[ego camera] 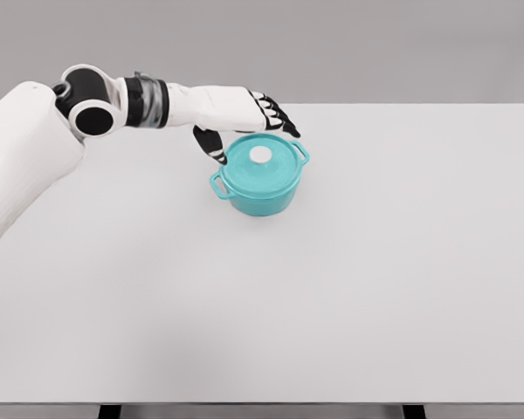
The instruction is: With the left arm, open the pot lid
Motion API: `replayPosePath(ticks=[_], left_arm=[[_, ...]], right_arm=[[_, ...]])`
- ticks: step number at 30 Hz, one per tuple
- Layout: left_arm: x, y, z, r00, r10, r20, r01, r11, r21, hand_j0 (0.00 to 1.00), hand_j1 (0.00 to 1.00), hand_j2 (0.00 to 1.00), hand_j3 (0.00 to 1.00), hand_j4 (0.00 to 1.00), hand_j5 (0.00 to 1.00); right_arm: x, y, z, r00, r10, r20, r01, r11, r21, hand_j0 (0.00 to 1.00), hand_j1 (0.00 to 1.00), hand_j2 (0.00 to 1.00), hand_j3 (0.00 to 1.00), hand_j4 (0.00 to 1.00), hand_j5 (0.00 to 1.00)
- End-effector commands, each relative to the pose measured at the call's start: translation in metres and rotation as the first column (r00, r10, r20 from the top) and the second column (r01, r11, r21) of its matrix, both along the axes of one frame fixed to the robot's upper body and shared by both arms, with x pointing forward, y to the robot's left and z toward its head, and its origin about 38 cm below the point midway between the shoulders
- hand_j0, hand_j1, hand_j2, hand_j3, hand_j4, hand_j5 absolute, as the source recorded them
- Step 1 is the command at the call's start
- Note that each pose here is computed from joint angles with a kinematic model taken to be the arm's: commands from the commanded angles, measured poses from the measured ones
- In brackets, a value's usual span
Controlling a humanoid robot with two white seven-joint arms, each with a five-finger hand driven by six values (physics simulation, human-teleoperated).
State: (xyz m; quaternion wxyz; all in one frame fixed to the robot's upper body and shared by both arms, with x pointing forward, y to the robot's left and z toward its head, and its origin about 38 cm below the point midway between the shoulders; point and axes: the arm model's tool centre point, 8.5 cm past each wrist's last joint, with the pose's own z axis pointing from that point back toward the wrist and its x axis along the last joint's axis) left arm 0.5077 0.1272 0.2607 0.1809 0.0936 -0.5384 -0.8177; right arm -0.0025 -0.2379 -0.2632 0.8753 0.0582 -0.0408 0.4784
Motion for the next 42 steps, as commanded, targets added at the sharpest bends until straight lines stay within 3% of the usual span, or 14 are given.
replayPosePath(ticks=[1, 5, 8, 9, 17, 42], left_arm=[[0.006, 0.000, -0.010, 0.999, 0.027, -0.030, -0.027, 1.000, 0.002, 1.00, 1.00, 1.00, 1.00, 1.00, 1.00], [0.008, -0.006, -0.019, 1.000, 0.024, -0.014, -0.023, 0.998, 0.062, 0.99, 0.99, 0.99, 0.99, 0.99, 0.99], [0.007, -0.016, -0.016, 1.000, 0.005, -0.007, -0.005, 0.998, 0.056, 0.98, 0.98, 0.98, 0.98, 0.98, 0.98], [0.006, -0.020, -0.014, 1.000, -0.001, -0.003, 0.001, 0.998, 0.056, 0.94, 0.94, 0.94, 0.94, 0.94, 0.94], [0.008, -0.020, -0.021, 1.000, 0.007, -0.004, -0.007, 0.997, 0.083, 0.84, 0.84, 0.84, 0.84, 0.84, 0.84], [0.011, -0.024, -0.033, 1.000, 0.017, -0.024, -0.015, 0.995, 0.103, 0.78, 0.78, 0.78, 0.78, 0.78, 0.78]], right_arm=[[0.000, 0.000, 0.000, 1.000, 0.000, 0.000, 0.000, 1.000, 0.000, 1.00, 1.00, 1.00, 1.00, 1.00, 1.00], [0.000, 0.000, 0.000, 1.000, 0.000, 0.000, 0.000, 1.000, 0.000, 1.00, 1.00, 1.00, 1.00, 1.00, 1.00], [0.000, 0.000, 0.000, 1.000, 0.000, 0.000, 0.000, 1.000, 0.000, 1.00, 1.00, 1.00, 1.00, 1.00, 1.00], [0.000, 0.000, 0.000, 1.000, 0.000, 0.000, 0.000, 1.000, 0.000, 1.00, 1.00, 1.00, 1.00, 1.00, 1.00], [0.000, 0.000, 0.000, 1.000, 0.000, 0.000, 0.000, 1.000, 0.000, 1.00, 1.00, 1.00, 1.00, 1.00, 1.00], [0.000, 0.000, 0.000, 1.000, 0.000, 0.000, 0.000, 1.000, 0.000, 1.00, 1.00, 1.00, 1.00, 1.00, 1.00]])
